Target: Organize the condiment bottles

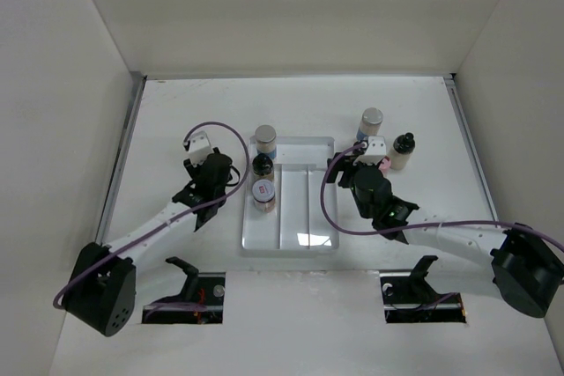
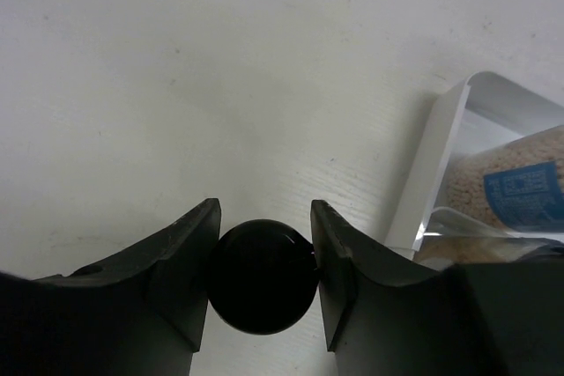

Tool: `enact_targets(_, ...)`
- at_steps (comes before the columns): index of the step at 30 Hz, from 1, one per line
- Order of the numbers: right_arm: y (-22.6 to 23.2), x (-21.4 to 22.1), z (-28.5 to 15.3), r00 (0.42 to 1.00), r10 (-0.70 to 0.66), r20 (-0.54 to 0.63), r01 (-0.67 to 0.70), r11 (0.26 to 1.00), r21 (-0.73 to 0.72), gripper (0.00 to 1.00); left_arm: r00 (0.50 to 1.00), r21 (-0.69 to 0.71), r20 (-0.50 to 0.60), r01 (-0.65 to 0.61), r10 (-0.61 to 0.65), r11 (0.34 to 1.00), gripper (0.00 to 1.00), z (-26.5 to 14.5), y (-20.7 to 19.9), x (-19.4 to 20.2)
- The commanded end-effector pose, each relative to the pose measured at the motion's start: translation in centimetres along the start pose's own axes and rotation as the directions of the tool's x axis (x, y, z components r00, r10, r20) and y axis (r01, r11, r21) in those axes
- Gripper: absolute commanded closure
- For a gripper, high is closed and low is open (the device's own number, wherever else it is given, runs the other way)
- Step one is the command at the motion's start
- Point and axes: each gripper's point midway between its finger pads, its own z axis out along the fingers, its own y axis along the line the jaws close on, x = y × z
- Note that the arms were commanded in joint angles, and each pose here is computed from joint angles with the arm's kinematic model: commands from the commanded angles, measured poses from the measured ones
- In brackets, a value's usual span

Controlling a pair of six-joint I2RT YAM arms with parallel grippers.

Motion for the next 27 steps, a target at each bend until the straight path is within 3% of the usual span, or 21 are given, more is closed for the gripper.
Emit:
enact_targets(1, 0.4, -1.4, 0.1, 0.998, 0.04, 0.049, -0.039, 0.999, -0.01, 0.18, 0.995, 0.089, 0.075, 0.061, -0.068, 0.994, 0.65, -1.9, -1.1, -2.5)
enact_targets(9, 0.4, -0.9, 0.3, 0.999, 0.032, 0.035, -0.032, 0.999, -0.008, 0.18, 0.998, 0.329, 0.066, -0.006, -0.017, 0.944, 0.67, -9.7, -3.0, -1.3)
enact_targets(13, 0.5, -1.0, 0.4, 0.999, 0.031, 0.036, -0.03, 1.0, -0.006, 0.18, 0.998, 0.381, 0.044, -0.066, 0.053, 0.922, 0.67, -12.1, -3.1, -0.3)
enact_targets(21, 0.3, -1.0, 0.3, 0.998, 0.042, 0.04, -0.042, 0.999, -0.005, 0.18, 0.979, 0.501, 0.011, -0.182, 0.204, 0.846, 0.67, -15.0, -5.4, 2.8)
enact_targets(27, 0.3, -0.9, 0.4, 0.999, 0.041, 0.037, -0.04, 0.999, -0.004, 0.18, 0.986, 0.578, 0.024, -0.146, 0.163, 0.803, 0.67, -16.0, -9.0, 4.2)
